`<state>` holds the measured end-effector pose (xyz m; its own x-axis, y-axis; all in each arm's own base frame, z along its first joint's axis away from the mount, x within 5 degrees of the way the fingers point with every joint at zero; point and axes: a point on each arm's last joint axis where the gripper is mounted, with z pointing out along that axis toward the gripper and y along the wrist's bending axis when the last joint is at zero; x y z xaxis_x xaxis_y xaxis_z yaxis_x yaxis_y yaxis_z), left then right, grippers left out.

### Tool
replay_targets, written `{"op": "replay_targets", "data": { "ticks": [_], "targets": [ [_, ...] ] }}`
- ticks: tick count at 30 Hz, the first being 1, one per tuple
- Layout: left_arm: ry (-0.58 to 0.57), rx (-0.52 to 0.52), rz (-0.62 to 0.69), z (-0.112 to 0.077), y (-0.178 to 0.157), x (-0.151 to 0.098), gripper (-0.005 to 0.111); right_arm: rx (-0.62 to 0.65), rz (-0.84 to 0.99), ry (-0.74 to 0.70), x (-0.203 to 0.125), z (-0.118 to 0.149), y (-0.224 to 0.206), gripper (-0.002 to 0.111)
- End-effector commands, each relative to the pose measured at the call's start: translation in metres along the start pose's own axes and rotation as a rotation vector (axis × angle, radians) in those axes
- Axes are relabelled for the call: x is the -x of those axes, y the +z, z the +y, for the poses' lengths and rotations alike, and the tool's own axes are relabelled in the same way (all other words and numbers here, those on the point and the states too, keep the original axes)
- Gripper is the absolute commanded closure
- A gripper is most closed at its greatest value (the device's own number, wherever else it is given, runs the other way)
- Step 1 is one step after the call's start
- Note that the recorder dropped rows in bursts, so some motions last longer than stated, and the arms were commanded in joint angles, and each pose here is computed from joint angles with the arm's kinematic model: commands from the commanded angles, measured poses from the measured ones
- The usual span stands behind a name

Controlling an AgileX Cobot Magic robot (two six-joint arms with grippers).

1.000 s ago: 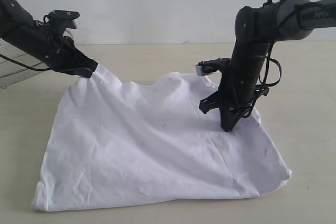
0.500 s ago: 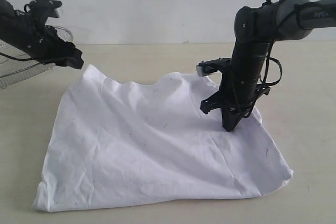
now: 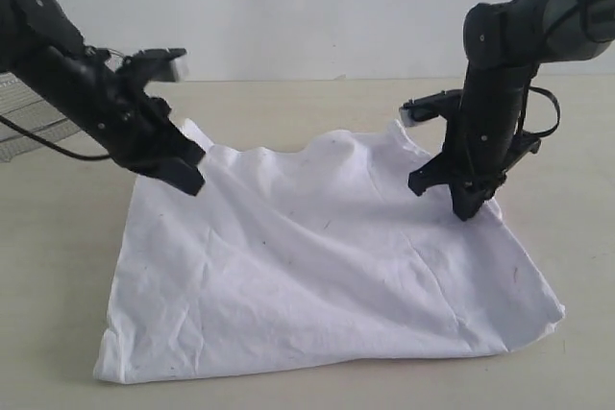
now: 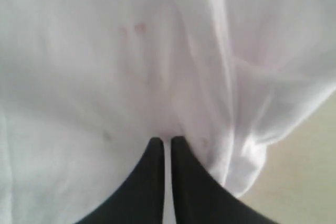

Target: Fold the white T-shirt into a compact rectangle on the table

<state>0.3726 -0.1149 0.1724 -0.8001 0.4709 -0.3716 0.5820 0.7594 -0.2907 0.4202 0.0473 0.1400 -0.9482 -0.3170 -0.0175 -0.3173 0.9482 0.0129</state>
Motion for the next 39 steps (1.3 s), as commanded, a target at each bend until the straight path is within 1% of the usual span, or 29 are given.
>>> {"op": "replay_targets", "data": {
  "ticks": [1, 4, 7, 9, 11, 13, 15, 16, 17, 18, 19, 20, 21, 22, 23, 24, 25, 26, 27, 29, 30, 32, 33, 37, 39],
  "targets": [
    [0.004, 0.029, 0.026, -0.018, 0.039, -0.015, 0.102, 0.055, -0.195, -0.031, 0.008, 0.005, -0.036, 0.108],
    [-0.023, 0.028, 0.037, -0.018, 0.053, -0.019, 0.102, 0.130, -0.261, -0.070, 0.016, 0.011, -0.037, 0.108],
    [-0.080, 0.024, 0.055, -0.016, 0.060, -0.022, 0.102, 0.196, -0.329, -0.069, 0.025, 0.016, -0.036, 0.108],
    [-0.090, 0.024, 0.066, -0.014, 0.063, -0.024, 0.102, 0.240, -0.374, -0.075, 0.033, 0.019, -0.034, 0.108],
    [-0.093, 0.022, 0.064, -0.014, 0.063, -0.024, 0.102, 0.236, -0.407, -0.066, 0.042, 0.018, -0.029, 0.108],
    [-0.097, 0.020, 0.062, -0.015, 0.063, -0.023, 0.102, 0.209, -0.422, -0.022, 0.053, 0.013, -0.019, 0.108],
    [-0.097, 0.012, 0.071, -0.015, 0.063, -0.024, 0.102, 0.149, -0.405, 0.015, 0.060, 0.004, -0.008, 0.108],
    [-0.099, 0.010, 0.076, -0.016, 0.063, -0.025, 0.102, 0.092, -0.387, 0.044, 0.064, -0.003, -0.003, 0.108],
    [-0.097, 0.008, 0.080, -0.016, 0.063, -0.025, 0.102, -0.069, -0.358, 0.102, 0.068, -0.020, 0.002, 0.108],
    [-0.097, 0.008, 0.080, -0.016, 0.063, -0.025, 0.102, -0.146, -0.350, 0.144, 0.068, -0.028, -0.002, 0.108],
    [-0.095, 0.009, 0.081, -0.016, 0.063, -0.025, 0.102, -0.271, -0.330, 0.181, 0.065, -0.039, -0.019, 0.108],
    [-0.095, 0.012, 0.077, -0.015, 0.063, -0.025, 0.102, -0.302, -0.326, 0.181, 0.063, -0.041, -0.027, 0.108],
    [-0.088, 0.023, 0.069, -0.014, 0.063, -0.024, 0.102, -0.330, -0.332, 0.177, 0.057, -0.042, -0.049, 0.108],
    [-0.086, 0.027, 0.065, -0.014, 0.063, -0.024, 0.102, -0.330, -0.330, 0.164, 0.054, -0.042, -0.058, 0.108],
    [-0.081, 0.032, 0.060, -0.014, 0.063, -0.023, 0.102, -0.288, -0.294, 0.062, 0.049, -0.036, -0.068, 0.108],
    [-0.081, 0.033, 0.059, -0.013, 0.063, -0.023, 0.102, -0.233, -0.269, -0.009, 0.047, -0.030, -0.068, 0.108],
    [-0.076, 0.034, 0.057, -0.013, 0.063, -0.023, 0.102, -0.120, -0.252, -0.088, 0.045, -0.023, -0.067, 0.108],
    [-0.074, 0.034, 0.057, -0.013, 0.063, -0.023, 0.102, -0.037, -0.250, -0.073, 0.044, -0.025, -0.063, 0.108],
    [-0.074, 0.031, 0.061, -0.014, 0.063, -0.023, 0.102, 0.013, -0.247, -0.044, 0.042, -0.029, -0.060, 0.108],
    [-0.067, 0.030, 0.064, -0.014, 0.063, -0.023, 0.102, 0.138, -0.228, -0.087, 0.037, -0.035, -0.055, 0.108],
    [-0.054, 0.030, 0.064, -0.014, 0.063, -0.023, 0.102, 0.186, -0.246, -0.067, 0.035, -0.041, -0.054, 0.108],
    [-0.052, 0.028, 0.065, -0.014, 0.063, -0.024, 0.102, 0.200, -0.250, -0.019, 0.030, -0.061, -0.050, 0.108],
    [-0.052, 0.027, 0.067, -0.014, 0.063, -0.024, 0.102, 0.219, -0.248, -0.020, 0.028, -0.066, -0.047, 0.108],
    [-0.056, 0.027, 0.062, -0.014, 0.063, -0.023, 0.102, 0.392, -0.334, 0.005, 0.025, -0.082, -0.043, 0.108],
    [-0.057, 0.024, 0.064, -0.014, 0.063, -0.024, 0.102, 0.424, -0.357, 0.042, 0.025, -0.089, -0.040, 0.105]
  ]
}}
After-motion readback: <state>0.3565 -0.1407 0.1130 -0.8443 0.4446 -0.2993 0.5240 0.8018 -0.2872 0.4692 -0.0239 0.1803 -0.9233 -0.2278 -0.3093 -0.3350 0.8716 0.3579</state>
